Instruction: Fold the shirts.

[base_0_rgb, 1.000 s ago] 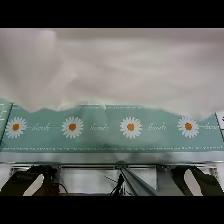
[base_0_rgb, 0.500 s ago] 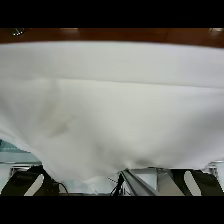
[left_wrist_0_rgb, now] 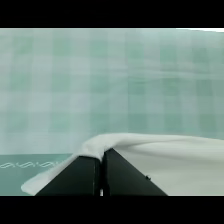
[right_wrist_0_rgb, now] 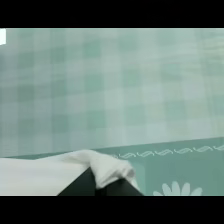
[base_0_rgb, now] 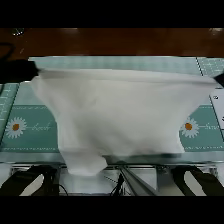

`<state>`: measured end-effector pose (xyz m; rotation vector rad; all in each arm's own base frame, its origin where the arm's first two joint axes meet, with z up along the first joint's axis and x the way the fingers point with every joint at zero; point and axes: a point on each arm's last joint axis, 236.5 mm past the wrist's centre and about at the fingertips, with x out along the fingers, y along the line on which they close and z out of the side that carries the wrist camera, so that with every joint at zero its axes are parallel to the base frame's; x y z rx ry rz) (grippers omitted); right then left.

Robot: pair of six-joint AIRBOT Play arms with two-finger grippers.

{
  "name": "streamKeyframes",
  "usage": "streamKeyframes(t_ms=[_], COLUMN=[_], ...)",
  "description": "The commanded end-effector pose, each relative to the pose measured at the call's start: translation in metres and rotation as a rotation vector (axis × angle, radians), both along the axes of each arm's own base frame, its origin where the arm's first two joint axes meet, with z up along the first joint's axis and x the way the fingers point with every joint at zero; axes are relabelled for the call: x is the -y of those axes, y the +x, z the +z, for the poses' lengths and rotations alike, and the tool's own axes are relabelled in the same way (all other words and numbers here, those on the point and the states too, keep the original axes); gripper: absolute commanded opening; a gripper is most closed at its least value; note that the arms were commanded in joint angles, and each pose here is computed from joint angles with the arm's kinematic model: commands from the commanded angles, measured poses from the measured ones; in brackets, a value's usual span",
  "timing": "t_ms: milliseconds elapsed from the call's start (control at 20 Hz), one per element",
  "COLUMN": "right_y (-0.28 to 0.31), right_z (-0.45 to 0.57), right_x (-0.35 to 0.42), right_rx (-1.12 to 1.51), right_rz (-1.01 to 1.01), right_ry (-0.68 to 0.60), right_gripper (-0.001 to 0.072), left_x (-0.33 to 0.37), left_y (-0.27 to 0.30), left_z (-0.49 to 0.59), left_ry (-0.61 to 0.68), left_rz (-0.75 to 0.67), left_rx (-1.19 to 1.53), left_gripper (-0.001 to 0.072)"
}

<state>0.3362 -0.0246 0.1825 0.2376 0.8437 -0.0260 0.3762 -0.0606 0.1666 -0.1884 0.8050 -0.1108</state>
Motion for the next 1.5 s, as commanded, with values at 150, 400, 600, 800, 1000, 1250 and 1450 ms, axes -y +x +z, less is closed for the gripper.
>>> streamKeyframes(t_ms=[150,400,600,800,1000,1250,1450], right_y=[0.138,0.194,0.186,0.148,0.096,0.066,0.059], right_z=[-0.116,-0.153,-0.164,-0.168,-0.204,-0.253,-0.226], right_x=[0.013,0.004,0.009,0.027,0.022,-0.006,0.001], right_rx=[-0.109,-0.158,-0.222,-0.354,-0.555,-0.647,-0.661], right_rz=[-0.009,-0.012,-0.011,0.043,0.111,0.097,0.141], right_ry=[0.135,0.264,0.279,0.292,0.297,0.393,0.407], right_gripper=[0.0022,0.0022,0.0022,0.0022,0.0022,0.0058,0.0624], left_x=[0.034,0.046,0.047,0.033,0.035,0.044,0.014], left_y=[0.112,0.131,0.116,0.093,0.047,0.001,-0.015], left_z=[-0.088,-0.144,-0.158,-0.156,-0.196,-0.25,-0.223], left_ry=[-0.231,-0.323,-0.303,-0.243,-0.197,-0.187,-0.155], left_rz=[0.086,0.161,0.136,0.051,-0.038,-0.057,-0.093], left_rx=[-0.009,-0.152,-0.24,-0.347,-0.556,-0.75,-0.843], left_gripper=[0.0029,0.0029,0.003,0.0031,0.003,0.0049,0.0702])
